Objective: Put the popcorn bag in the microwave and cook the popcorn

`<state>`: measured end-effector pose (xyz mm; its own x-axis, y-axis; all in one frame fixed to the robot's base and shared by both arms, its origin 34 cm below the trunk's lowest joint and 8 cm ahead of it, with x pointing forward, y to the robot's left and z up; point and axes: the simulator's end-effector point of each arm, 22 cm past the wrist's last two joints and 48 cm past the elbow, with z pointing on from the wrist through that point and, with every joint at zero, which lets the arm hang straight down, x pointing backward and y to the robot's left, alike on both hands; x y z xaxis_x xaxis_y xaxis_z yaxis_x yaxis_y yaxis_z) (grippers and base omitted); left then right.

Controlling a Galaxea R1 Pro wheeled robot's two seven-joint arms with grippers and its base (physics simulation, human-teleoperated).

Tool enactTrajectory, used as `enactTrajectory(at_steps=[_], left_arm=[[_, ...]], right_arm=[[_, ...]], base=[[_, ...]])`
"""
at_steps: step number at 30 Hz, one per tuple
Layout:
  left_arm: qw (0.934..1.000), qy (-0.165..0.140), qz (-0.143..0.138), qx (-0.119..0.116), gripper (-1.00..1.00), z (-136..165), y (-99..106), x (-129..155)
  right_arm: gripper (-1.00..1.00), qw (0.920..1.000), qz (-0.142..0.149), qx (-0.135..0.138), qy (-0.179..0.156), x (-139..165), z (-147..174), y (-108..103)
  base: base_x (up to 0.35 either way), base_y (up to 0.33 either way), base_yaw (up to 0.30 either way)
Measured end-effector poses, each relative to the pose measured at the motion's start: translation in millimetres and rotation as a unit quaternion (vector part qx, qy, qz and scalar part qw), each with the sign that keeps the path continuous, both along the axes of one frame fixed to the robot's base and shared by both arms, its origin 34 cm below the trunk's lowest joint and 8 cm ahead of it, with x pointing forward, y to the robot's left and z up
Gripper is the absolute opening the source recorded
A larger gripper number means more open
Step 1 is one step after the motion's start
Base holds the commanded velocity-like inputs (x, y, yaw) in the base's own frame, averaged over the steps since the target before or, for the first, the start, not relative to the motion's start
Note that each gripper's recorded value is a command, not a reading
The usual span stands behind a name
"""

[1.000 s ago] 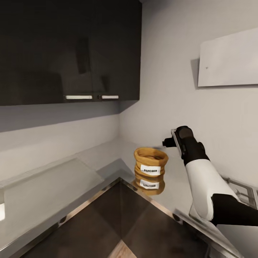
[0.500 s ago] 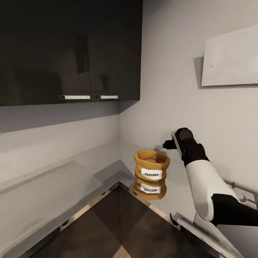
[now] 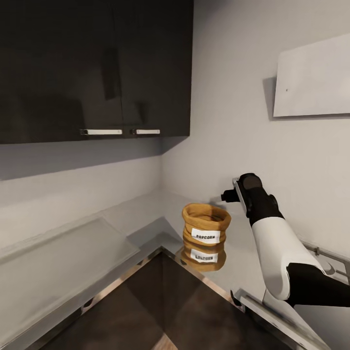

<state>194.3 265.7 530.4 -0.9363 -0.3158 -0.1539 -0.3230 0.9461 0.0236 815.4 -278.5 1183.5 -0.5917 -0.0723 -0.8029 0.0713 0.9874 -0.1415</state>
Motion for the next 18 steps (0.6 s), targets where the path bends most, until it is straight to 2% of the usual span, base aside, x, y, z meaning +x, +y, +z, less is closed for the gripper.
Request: enactTrajectory(at_steps=[7,10,12,14,18], left_arm=[[1.0000,0.000,-0.002,-0.001,1.00,0,0,0],[1.0000,0.000,-0.002,0.000,1.00,0,0,0],[1.0000,0.000,-0.002,-0.001,1.00,0,0,0],[1.0000,0.001,-0.002,-0.001,1.00,0,0,0],[1.0000,0.001,-0.002,0.000,1.00,0,0,0]], right_arm=[[1.00,1.0000,-0.001,0.001,0.001,0,-1,-1],[1.00,1.0000,0.000,0.002,0.005,0,-4,0],[1.00,0.9997,0.002,0.001,0.024,-1,-20,1],[1.00,0.9982,0.003,0.000,0.060,-5,-50,0],[1.00,0.9956,0.003,-0.002,0.094,-11,-77,-4]], base=[[0.251,0.000,0.000],[0.131,0.000,0.000],[0.032,0.000,0.000],[0.009,0.000,0.000],[0.002,0.000,0.000]])
